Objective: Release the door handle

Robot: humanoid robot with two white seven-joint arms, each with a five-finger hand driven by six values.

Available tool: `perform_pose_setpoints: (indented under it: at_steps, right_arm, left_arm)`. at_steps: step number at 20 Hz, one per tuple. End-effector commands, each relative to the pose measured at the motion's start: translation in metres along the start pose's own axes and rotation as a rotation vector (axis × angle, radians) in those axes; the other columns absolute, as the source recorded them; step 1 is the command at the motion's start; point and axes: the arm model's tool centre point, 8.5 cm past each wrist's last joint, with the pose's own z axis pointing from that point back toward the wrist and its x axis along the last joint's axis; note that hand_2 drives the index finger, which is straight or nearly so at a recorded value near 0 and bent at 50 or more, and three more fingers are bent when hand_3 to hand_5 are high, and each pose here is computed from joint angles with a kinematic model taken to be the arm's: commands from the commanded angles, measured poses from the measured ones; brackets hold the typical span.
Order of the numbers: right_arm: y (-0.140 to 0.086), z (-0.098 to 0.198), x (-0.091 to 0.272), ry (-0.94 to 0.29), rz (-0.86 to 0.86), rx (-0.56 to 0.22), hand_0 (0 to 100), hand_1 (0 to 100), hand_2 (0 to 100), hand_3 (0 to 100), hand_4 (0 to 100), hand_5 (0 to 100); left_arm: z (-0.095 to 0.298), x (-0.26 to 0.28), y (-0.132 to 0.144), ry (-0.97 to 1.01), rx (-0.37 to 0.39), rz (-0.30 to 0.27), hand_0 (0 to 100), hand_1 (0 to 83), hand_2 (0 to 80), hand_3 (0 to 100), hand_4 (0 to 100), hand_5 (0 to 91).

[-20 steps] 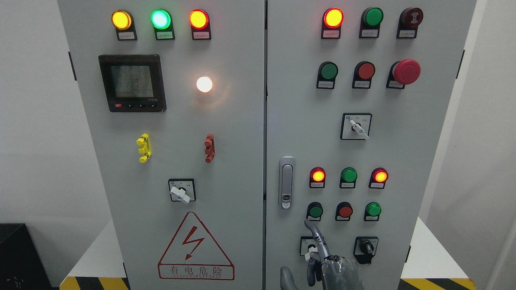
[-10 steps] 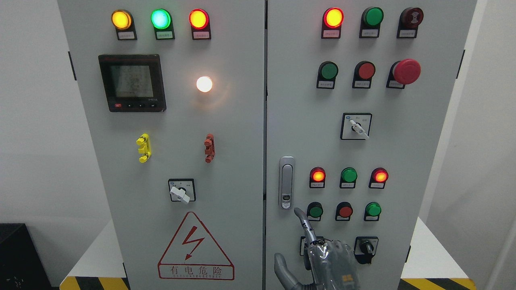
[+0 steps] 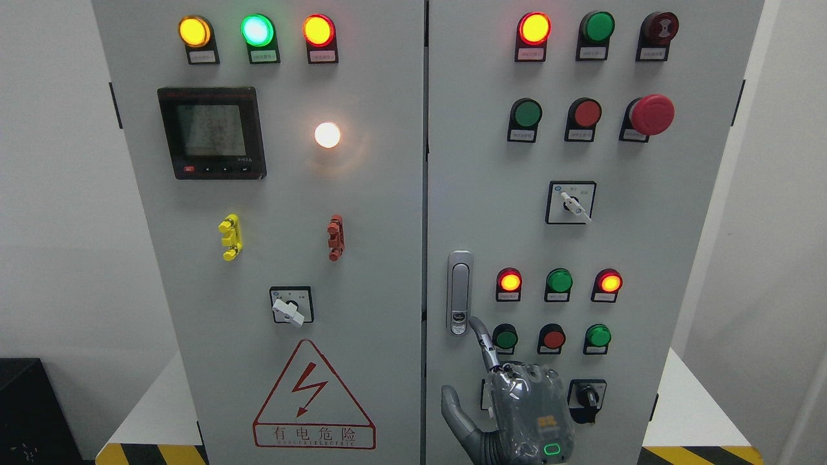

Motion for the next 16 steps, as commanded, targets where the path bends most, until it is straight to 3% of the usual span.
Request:
perform_pose_setpoints:
  at_steps: [1, 16]
  right_arm:
    - [0.0086, -0.0043, -0.0009, -0.006, 0.060, 0.025, 46, 28, 0, 100, 99, 99]
    - [0.0072, -0.0107, 0.0036, -0.022, 0.079, 0.021, 45, 29, 0, 100, 99, 99]
  left_arm:
    - [-0.0006, 0.0058, -0.0007, -0.016, -0.003, -0.021, 0, 0.0, 2.4, 9, 1, 0.0]
    - [-0.0005, 0.0053, -0.0007, -0.015, -0.003, -0.021, 0, 0.0, 2.2, 9, 1, 0.0]
